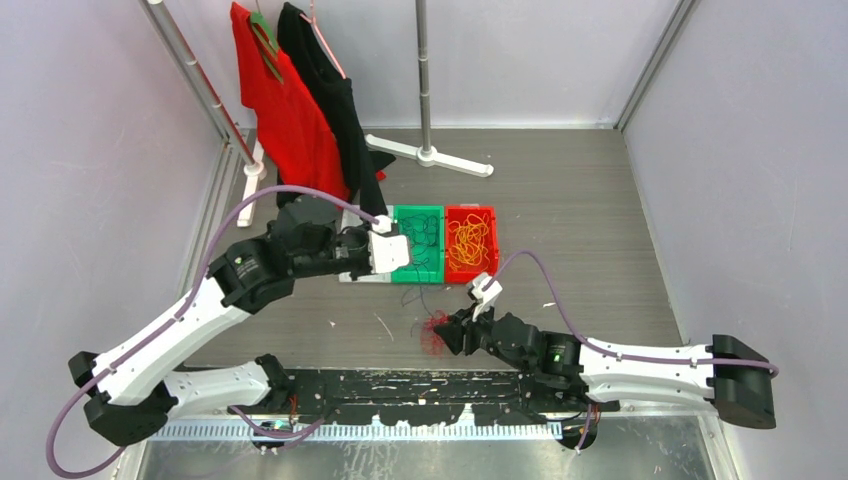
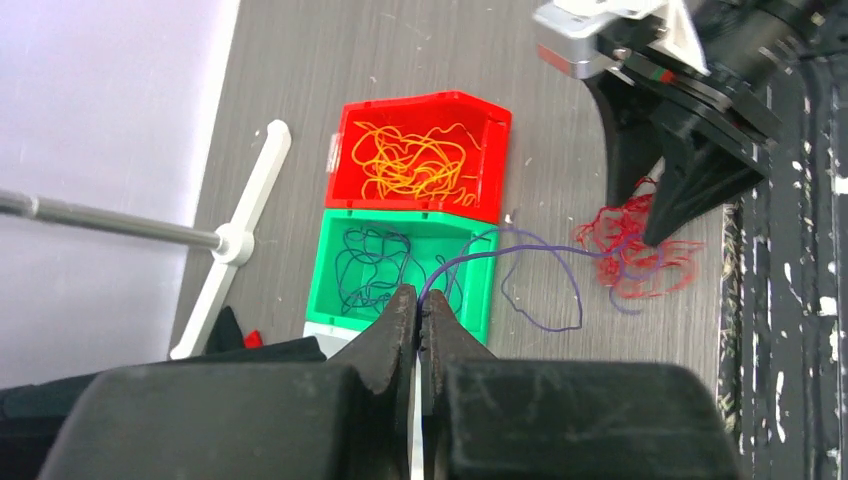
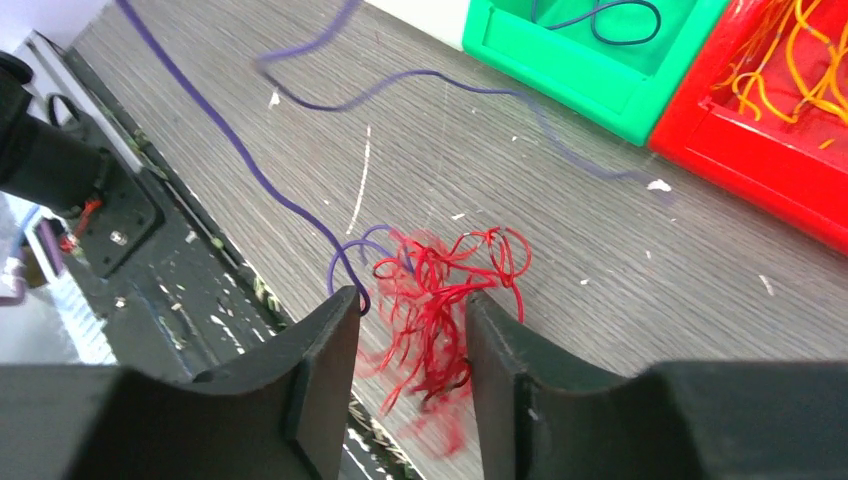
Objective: Untangle the cables
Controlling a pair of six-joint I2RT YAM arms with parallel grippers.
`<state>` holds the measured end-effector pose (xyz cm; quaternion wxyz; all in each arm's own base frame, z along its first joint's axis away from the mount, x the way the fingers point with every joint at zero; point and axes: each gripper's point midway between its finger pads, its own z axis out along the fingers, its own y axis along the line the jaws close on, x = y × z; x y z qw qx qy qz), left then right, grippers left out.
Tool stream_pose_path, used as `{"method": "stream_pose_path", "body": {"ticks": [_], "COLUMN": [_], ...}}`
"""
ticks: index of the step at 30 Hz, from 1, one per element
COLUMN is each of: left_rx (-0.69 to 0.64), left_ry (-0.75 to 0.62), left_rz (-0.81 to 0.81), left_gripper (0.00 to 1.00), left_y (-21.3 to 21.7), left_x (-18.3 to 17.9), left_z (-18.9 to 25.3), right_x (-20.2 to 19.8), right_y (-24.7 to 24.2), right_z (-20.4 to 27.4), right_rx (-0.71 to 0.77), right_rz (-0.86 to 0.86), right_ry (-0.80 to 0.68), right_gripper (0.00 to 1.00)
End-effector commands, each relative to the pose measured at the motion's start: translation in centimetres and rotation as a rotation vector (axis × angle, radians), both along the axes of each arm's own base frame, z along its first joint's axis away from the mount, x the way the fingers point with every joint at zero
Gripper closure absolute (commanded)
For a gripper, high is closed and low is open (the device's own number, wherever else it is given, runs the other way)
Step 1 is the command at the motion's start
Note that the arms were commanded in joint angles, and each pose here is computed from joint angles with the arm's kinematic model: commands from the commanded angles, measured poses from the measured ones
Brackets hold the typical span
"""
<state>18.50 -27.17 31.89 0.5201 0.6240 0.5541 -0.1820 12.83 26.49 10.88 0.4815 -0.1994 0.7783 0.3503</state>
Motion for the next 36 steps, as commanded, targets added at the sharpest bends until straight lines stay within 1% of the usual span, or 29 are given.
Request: {"method": "stream_pose_path", "body": {"ticks": [1, 3, 5, 8, 10, 12, 16, 22, 25, 31, 36], "left_rx": [0.025, 0.03, 0.037, 0.029, 0.018, 0.016, 0.015, -0.02, -0.062, -0.121, -0.189], "left_ry": [-0.05, -0.05, -0.05, -0.054, -0.057, -0.054, -0.052, -0.1, -0.178, -0.398, -0.497], "left_rz": [-0.153, -0.152, -0.151, -0.152, -0.15, -0.148, -0.16, -0.181, -0.172, -0.084, 0.021], "left_gripper": [1.0, 1.0, 1.0, 1.0, 1.0, 1.0, 1.0, 1.0, 1.0, 1.0, 1.0], "left_y": [0.7, 0.8, 0.8, 0.8, 0.8, 0.8, 0.9, 1.3, 1.3, 1.4, 1.1], "left_x": [-2.7, -2.7, -2.7, -2.7, -2.7, -2.8, -3.1, -3.6, -3.2, -0.5, 1.8], "left_z": [1.0, 0.9, 0.8, 1.2, 1.8, 2.3, 3.4, 7.1, 10.3, 15.7, 19.1], "right_x": [0.5, 0.8, 1.0, 0.6, 0.2, -0.1, 0.3, 3.5, 4.7, 4.5, 4.2], "right_y": [0.0, 0.3, 0.6, 1.8, 3.0, 4.3, 6.6, 6.6, 6.5, 6.9, 5.8], "right_z": [2.1, 4.3, 7.2, 11.2, 13.2, 13.7, 13.4, 13.2, 12.7, 9.8, 7.6], "right_rx": [0.03, 0.064, 0.118, 0.196, 0.216, 0.192, 0.147, 0.111, 0.099, 0.083, 0.09], "right_rz": [-0.021, -0.02, -0.012, 0.053, 0.107, 0.16, 0.191, 0.026, -0.028, -0.01, -0.028], "right_ry": [-0.019, -0.059, -0.111, -0.204, -0.24, -0.256, -0.268, -0.336, -0.363, -0.319, -0.273], "right_gripper": [0.45, 0.36, 0.33, 0.32, 0.32, 0.32, 0.32, 0.32, 0.32, 0.31, 0.31]}}
